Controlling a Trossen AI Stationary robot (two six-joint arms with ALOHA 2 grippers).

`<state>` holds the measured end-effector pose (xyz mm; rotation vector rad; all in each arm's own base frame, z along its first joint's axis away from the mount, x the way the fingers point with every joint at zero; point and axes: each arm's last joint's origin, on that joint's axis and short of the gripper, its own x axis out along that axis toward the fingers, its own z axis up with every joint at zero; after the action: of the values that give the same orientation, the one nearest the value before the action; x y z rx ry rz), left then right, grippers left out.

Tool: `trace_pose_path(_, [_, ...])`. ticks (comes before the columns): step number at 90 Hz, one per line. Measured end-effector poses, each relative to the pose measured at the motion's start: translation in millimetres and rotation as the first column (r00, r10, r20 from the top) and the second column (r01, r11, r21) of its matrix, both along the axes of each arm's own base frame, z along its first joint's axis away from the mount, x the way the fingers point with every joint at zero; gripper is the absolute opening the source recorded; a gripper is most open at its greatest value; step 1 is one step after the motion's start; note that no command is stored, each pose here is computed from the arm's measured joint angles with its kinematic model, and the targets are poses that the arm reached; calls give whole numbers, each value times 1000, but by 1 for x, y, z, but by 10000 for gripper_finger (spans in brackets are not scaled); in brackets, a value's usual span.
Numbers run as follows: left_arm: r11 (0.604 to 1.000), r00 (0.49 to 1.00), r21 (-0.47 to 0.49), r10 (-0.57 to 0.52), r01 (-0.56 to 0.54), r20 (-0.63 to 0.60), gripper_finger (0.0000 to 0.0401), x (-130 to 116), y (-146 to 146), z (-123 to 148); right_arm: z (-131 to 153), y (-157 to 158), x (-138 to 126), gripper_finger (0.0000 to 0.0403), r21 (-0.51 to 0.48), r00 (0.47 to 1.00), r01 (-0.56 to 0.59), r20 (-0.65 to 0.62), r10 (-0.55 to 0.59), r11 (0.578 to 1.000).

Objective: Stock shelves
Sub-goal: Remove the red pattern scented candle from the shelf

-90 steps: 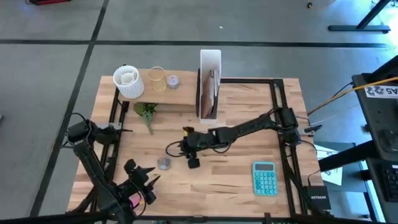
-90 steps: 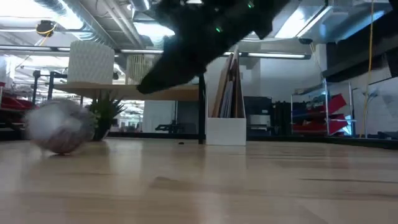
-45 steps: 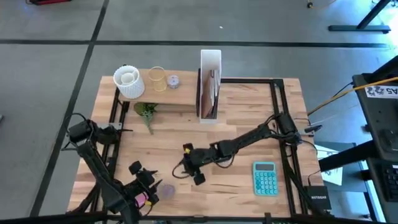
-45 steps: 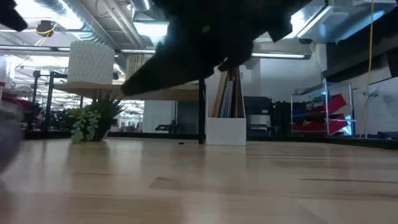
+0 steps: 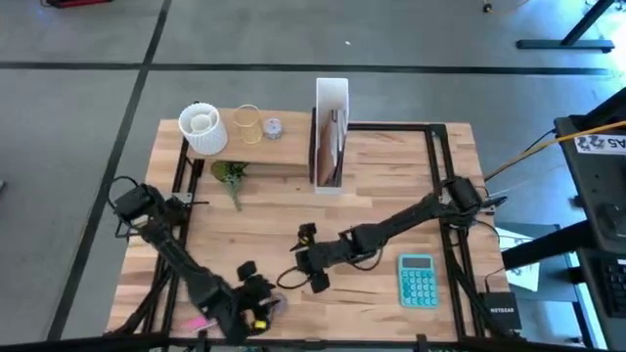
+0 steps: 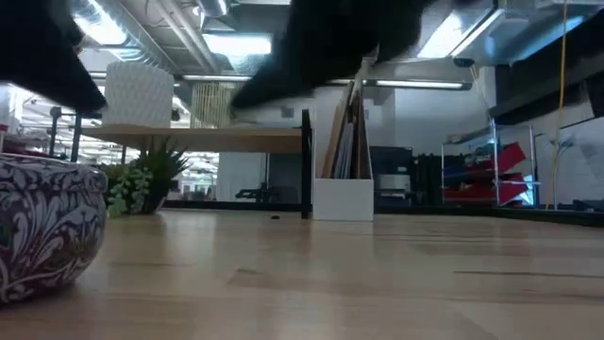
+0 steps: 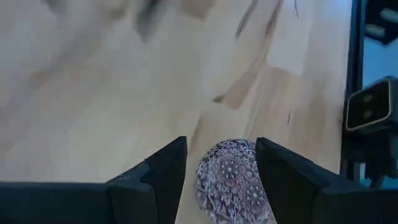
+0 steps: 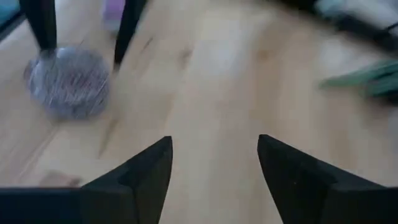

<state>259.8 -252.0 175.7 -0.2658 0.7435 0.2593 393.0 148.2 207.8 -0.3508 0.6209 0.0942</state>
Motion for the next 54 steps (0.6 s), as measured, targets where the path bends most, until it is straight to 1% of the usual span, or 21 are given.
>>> trace_pose_path(8, [999, 999, 11, -40, 41, -35, 175, 12, 10, 0, 32, 4, -18, 207, -97, 997, 53, 61, -47, 994])
trace_pose_path(16, [994, 993, 5, -112, 112, -45, 175, 22, 15, 1, 50, 8, -34, 200, -170, 994, 87, 74, -75, 982])
trace_pose_path(20, [990, 989, -26, -142, 141, -51, 175, 26, 17, 2, 56, 10, -42, 197, -194, 994, 100, 72, -88, 976])
trace_pose_path(26, [978, 981, -98, -187, 182, -45, 175, 32, 17, 4, 63, 13, -52, 194, -204, 991, 122, 74, -109, 971])
trace_pose_path(32, [967, 974, -134, -224, 216, -40, 175, 35, 17, 5, 63, 18, -58, 193, -213, 991, 131, 62, -121, 968])
trace_pose_path(42, [955, 962, -158, -264, 252, -62, 175, 35, 17, 4, 56, 23, -63, 193, -212, 992, 123, 45, -116, 969])
trace_pose_path(47, [947, 954, -182, -283, 263, -95, 175, 34, 18, 3, 50, 23, -63, 193, -207, 992, 125, 51, -117, 970])
trace_pose_path(54, [942, 946, -222, -287, 251, -150, 175, 31, 19, 0, 40, 21, -65, 193, -212, 992, 128, 45, -122, 969])
